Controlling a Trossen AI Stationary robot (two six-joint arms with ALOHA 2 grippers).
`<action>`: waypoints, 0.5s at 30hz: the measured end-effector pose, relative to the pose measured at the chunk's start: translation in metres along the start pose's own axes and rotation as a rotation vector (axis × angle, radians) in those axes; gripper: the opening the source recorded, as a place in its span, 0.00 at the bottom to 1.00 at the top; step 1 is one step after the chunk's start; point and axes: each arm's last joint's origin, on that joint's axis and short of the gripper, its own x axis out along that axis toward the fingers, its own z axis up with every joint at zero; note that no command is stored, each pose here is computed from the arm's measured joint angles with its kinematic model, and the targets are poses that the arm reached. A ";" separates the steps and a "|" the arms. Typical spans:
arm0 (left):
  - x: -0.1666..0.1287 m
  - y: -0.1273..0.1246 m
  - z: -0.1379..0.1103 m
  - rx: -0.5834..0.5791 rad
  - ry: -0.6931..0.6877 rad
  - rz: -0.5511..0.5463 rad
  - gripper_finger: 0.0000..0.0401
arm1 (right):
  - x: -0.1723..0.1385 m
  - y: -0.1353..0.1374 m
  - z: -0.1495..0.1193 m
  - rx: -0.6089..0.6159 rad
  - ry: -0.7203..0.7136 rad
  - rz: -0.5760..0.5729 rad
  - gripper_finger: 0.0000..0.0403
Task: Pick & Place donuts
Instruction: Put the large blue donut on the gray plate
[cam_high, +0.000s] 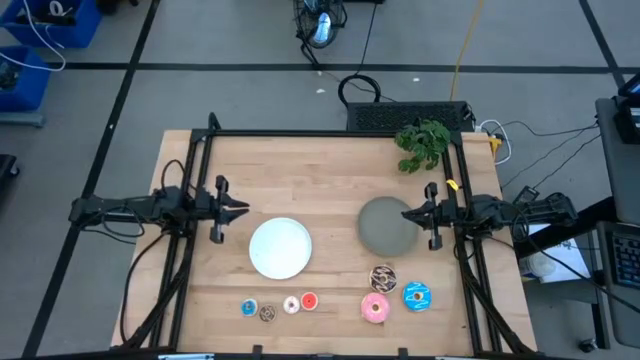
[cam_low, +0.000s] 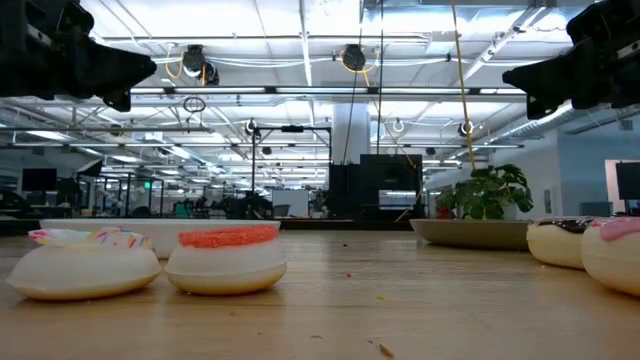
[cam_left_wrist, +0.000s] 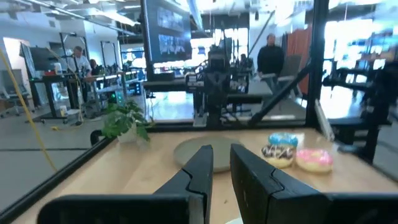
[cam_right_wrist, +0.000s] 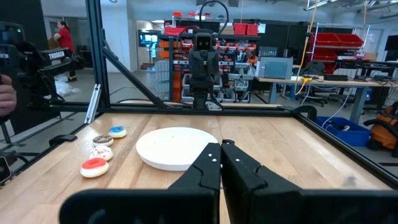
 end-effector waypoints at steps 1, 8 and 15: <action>0.000 0.000 0.001 -0.019 -0.010 0.000 0.16 | 0.000 0.000 0.000 0.001 -0.005 -0.001 0.00; 0.000 0.000 -0.002 -0.205 0.017 -0.001 0.16 | 0.000 0.000 0.001 0.052 -0.011 0.000 0.00; 0.000 0.000 -0.008 -0.158 0.084 0.006 0.16 | 0.000 0.000 0.001 0.111 -0.011 0.001 0.00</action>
